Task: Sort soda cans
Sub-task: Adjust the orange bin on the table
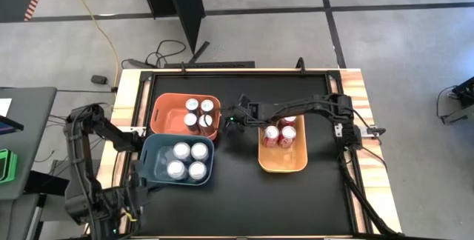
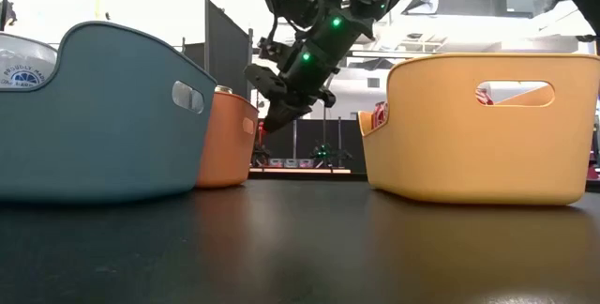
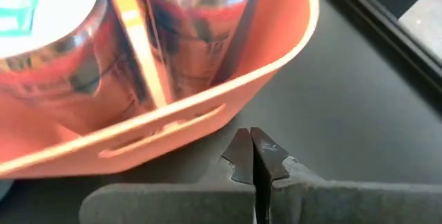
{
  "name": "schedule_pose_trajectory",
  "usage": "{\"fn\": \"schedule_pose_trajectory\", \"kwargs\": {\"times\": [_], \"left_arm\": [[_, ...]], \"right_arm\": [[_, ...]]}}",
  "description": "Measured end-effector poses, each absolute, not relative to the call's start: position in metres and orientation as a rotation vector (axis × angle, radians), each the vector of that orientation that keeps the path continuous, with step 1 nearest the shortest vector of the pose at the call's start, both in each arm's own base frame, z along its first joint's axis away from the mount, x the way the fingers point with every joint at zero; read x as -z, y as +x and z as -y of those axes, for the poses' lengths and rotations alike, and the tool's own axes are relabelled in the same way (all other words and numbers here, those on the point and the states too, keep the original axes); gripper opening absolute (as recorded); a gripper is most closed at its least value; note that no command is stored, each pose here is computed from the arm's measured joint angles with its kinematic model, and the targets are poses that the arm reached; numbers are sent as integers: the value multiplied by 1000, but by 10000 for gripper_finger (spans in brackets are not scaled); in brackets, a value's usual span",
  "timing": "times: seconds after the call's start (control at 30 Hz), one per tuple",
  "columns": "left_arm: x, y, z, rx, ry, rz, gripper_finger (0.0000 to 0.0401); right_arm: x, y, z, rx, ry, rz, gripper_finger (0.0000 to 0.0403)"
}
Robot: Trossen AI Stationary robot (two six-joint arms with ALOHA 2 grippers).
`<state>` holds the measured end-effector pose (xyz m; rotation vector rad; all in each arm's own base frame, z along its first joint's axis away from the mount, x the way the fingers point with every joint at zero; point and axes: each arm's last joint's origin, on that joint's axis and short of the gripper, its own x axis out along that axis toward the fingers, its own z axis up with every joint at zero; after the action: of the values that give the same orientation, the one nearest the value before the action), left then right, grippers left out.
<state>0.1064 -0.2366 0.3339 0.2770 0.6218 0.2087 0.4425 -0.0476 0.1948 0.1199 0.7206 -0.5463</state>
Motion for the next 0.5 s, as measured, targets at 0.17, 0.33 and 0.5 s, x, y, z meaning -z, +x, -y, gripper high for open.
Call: {"fn": "schedule_pose_trajectory", "kwargs": {"times": [0.17, 0.33, 0.5], "left_arm": [[-337, 100, 239, -203, 301, -512, 0], [-337, 98, 240, -199, 306, -486, 0], [-337, 98, 240, -200, 304, -485, 0]], "right_arm": [[-198, 446, 46, 535, 120, -674, 4], [-202, 450, 47, 501, 94, -625, 4], [-204, 451, 51, 500, 101, -594, 4]]}}
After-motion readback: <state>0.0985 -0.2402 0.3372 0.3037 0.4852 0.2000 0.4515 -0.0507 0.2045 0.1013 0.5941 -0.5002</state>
